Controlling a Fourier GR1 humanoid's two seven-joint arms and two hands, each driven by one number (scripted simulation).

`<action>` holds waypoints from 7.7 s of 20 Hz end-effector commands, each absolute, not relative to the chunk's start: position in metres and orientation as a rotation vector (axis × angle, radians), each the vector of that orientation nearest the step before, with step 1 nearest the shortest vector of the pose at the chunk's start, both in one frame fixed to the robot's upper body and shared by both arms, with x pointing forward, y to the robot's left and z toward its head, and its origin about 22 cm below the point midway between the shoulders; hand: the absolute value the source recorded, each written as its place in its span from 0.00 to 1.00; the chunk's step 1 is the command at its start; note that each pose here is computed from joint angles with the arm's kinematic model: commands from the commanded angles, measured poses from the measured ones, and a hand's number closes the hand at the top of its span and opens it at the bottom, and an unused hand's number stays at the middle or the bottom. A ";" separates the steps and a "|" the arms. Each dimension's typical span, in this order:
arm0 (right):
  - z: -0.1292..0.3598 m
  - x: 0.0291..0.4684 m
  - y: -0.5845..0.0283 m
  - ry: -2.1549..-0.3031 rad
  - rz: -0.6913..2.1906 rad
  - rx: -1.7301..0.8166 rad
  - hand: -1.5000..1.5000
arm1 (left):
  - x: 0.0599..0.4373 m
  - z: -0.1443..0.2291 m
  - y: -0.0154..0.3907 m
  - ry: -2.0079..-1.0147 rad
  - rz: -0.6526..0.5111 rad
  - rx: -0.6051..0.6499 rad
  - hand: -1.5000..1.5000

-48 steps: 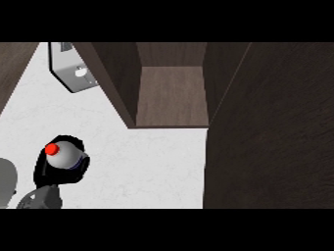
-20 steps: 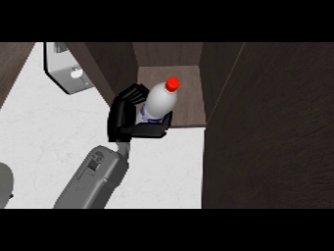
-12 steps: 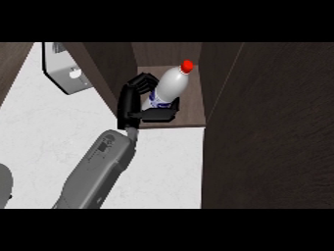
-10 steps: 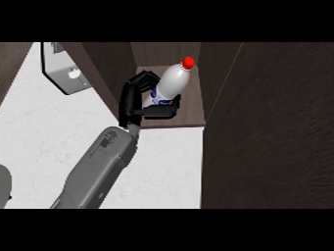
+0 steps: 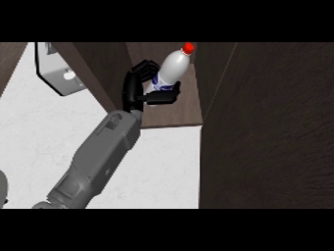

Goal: Pick up the bottled water, place it into the cabinet and close the cabinet

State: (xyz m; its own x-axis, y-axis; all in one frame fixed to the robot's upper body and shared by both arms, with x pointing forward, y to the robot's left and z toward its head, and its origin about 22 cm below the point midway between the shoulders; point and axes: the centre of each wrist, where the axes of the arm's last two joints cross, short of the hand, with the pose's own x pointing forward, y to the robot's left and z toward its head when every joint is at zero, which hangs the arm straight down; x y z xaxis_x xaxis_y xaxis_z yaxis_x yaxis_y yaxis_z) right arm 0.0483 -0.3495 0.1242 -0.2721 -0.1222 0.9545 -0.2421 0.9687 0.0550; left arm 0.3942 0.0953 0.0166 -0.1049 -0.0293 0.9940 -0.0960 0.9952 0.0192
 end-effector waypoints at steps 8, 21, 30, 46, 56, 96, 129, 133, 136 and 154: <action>0.147 0.049 -0.338 -1.908 0.125 0.329 0.00 | 0.419 0.031 0.090 -1.745 0.010 0.232 1.00; 0.143 0.040 -0.337 -1.894 0.149 0.327 0.00 | 0.435 0.044 0.097 -1.701 -0.007 0.327 0.00; 0.145 0.050 -0.349 -1.929 0.168 0.333 0.00 | 0.438 0.062 0.083 -1.886 0.004 0.132 0.00; 0.159 0.054 -0.329 -1.909 0.175 0.288 0.00 | 0.416 0.042 0.079 -1.898 0.060 -0.054 0.00; 0.156 0.047 -0.326 -1.922 0.139 0.269 0.00 | 0.334 -0.001 0.061 -1.846 0.082 -0.220 0.00; 0.183 0.048 -0.286 -1.760 0.683 0.635 1.00 | 0.163 0.040 0.272 -1.889 0.056 -0.283 0.00; 0.172 0.117 -0.212 -1.627 0.867 0.906 1.00 | 0.125 0.071 0.371 -1.840 0.046 -0.218 0.00; 0.174 0.128 -0.194 -1.621 0.848 0.944 1.00 | 0.126 0.078 0.377 -1.847 0.045 -0.237 0.00; 0.175 0.139 -0.174 -1.629 0.800 0.987 1.00 | 0.124 0.081 0.382 -1.852 0.030 -0.241 0.00; 0.232 0.199 -0.022 -1.337 1.037 1.137 1.00 | 0.110 0.093 0.427 -1.884 0.002 -0.293 0.00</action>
State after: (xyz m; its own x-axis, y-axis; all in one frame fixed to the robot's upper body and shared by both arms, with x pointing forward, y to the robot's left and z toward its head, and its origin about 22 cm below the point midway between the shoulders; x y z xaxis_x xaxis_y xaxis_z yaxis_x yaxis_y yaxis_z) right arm 0.1944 -0.0529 0.2105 0.0001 -0.1122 0.9937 -0.9616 0.2728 0.0309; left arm 0.1167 0.4149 0.0915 -0.2896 0.1967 0.9367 0.2012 0.9693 -0.1414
